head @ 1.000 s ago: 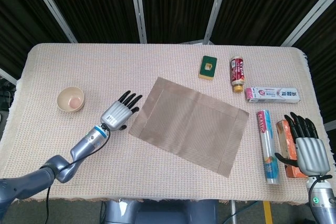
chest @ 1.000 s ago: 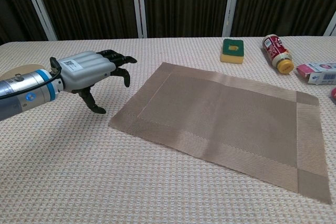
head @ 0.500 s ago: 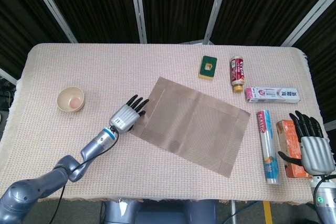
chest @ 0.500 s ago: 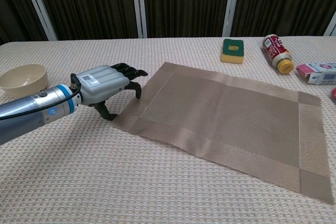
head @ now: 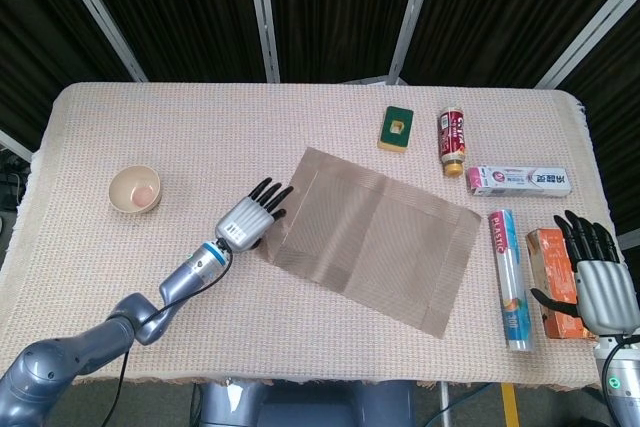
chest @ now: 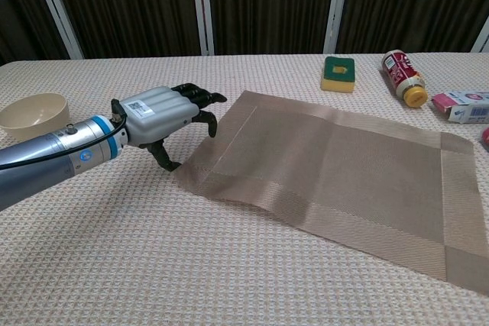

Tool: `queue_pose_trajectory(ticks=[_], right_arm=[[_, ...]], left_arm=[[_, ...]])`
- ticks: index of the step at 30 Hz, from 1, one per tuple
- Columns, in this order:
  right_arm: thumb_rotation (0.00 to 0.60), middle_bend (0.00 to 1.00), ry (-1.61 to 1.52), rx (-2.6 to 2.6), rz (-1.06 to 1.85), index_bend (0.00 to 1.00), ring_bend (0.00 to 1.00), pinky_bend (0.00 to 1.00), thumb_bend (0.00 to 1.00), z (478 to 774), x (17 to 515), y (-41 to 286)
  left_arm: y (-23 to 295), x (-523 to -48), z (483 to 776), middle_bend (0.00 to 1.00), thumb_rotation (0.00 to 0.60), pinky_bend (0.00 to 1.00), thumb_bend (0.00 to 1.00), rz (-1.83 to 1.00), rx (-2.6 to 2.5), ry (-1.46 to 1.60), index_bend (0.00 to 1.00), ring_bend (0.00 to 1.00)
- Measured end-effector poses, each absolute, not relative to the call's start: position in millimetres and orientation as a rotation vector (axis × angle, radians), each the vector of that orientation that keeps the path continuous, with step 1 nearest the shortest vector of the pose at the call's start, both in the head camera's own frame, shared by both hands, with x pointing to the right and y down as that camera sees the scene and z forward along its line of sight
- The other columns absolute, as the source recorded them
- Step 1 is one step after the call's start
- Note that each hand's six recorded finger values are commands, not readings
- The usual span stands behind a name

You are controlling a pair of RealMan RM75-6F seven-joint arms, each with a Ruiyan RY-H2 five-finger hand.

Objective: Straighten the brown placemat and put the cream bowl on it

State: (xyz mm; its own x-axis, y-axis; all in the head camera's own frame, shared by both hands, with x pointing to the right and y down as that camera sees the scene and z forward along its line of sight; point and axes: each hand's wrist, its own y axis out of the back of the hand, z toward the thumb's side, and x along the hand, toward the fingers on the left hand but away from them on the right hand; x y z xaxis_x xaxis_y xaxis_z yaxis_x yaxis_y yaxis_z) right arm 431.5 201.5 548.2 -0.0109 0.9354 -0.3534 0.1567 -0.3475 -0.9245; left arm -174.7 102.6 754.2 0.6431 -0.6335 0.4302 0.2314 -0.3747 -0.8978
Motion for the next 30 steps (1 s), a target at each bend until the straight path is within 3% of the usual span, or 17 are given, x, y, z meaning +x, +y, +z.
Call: queue_pose_trajectory(ticks=[10, 30], right_arm=[[0.600, 0.00, -1.160, -1.578, 1.419, 0.00, 0.00, 0.00, 0.00, 546.4, 430.5, 201.5], [0.600, 0.00, -1.158, -1.586, 1.398, 0.00, 0.00, 0.00, 0.00, 542.1, 429.0, 200.9]], left_arm=[[98.8, -170.0, 749.0, 0.00, 0.600, 0.00, 0.23, -0.948, -1.732, 0.341, 0.34, 0.00], [118.4, -169.6, 770.8, 0.00, 0.600, 0.00, 0.33, -1.047, -1.821, 0.325, 0.38, 0.00]])
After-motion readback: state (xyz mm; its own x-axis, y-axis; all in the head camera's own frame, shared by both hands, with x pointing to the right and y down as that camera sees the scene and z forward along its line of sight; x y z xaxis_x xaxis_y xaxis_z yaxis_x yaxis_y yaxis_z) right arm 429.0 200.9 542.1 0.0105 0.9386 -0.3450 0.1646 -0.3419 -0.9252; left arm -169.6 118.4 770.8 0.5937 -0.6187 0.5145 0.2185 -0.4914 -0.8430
